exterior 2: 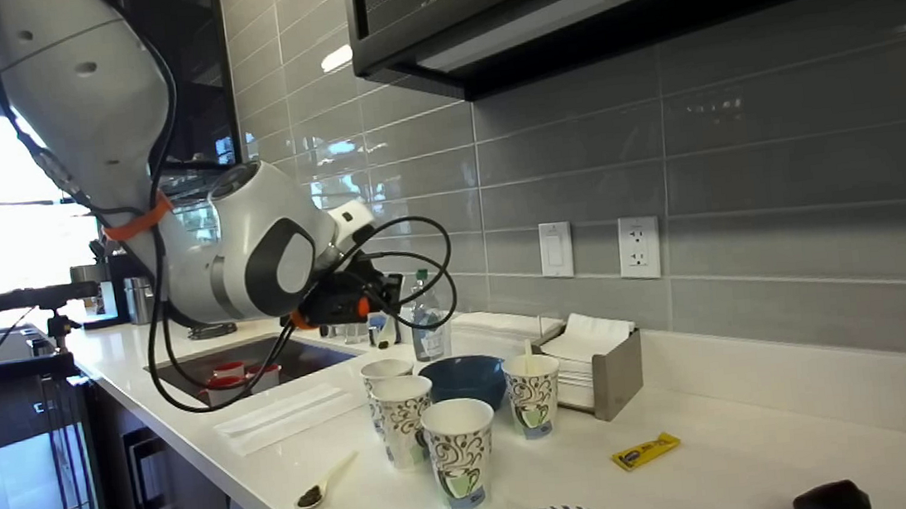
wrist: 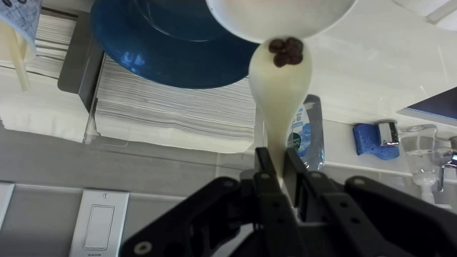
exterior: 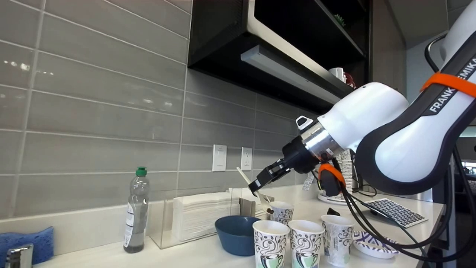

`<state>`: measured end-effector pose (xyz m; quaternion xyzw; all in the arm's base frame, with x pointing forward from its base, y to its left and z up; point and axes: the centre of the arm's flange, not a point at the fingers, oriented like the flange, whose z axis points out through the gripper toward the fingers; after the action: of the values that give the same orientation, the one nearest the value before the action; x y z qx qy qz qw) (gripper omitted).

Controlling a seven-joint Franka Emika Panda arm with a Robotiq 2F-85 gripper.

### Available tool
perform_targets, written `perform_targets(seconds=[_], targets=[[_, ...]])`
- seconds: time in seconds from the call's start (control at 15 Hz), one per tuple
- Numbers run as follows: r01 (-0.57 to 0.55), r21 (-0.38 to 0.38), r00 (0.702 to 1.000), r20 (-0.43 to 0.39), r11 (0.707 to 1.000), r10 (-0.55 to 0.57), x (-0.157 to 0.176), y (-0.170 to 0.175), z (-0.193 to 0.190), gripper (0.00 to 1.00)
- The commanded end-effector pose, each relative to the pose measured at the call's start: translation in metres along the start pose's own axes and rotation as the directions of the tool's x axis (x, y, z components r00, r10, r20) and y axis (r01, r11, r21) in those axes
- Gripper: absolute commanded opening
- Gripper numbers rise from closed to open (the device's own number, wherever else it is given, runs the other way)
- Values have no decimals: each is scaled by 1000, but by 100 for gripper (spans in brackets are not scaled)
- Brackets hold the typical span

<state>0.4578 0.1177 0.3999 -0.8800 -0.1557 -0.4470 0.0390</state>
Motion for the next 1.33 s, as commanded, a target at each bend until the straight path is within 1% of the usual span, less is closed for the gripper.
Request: perform_targets(seconds=[0.0,0.27,0.6,0.67,0.73,0.8,1.07,1.2,1.27], targets=[[-20,2,999,-43,1000,20,-4,3,-8,3],[-29,15,995,-97,999,31,-1,3,-13,3],[-43,12,991,-128,999,45,-1,6,-17,3],[-69,48,986,-147,996,75,-1,7,-20,3],[-56,4,990,-132,998,56,-4,8,-19,3],[-65,22,988,-141,998,67,-5,7,-20,3],[-80,6,985,-151,997,80,-9,13,-22,3],[-99,35,978,-182,994,104,-8,15,-26,3],[-101,27,976,-190,994,105,-9,15,-27,3]])
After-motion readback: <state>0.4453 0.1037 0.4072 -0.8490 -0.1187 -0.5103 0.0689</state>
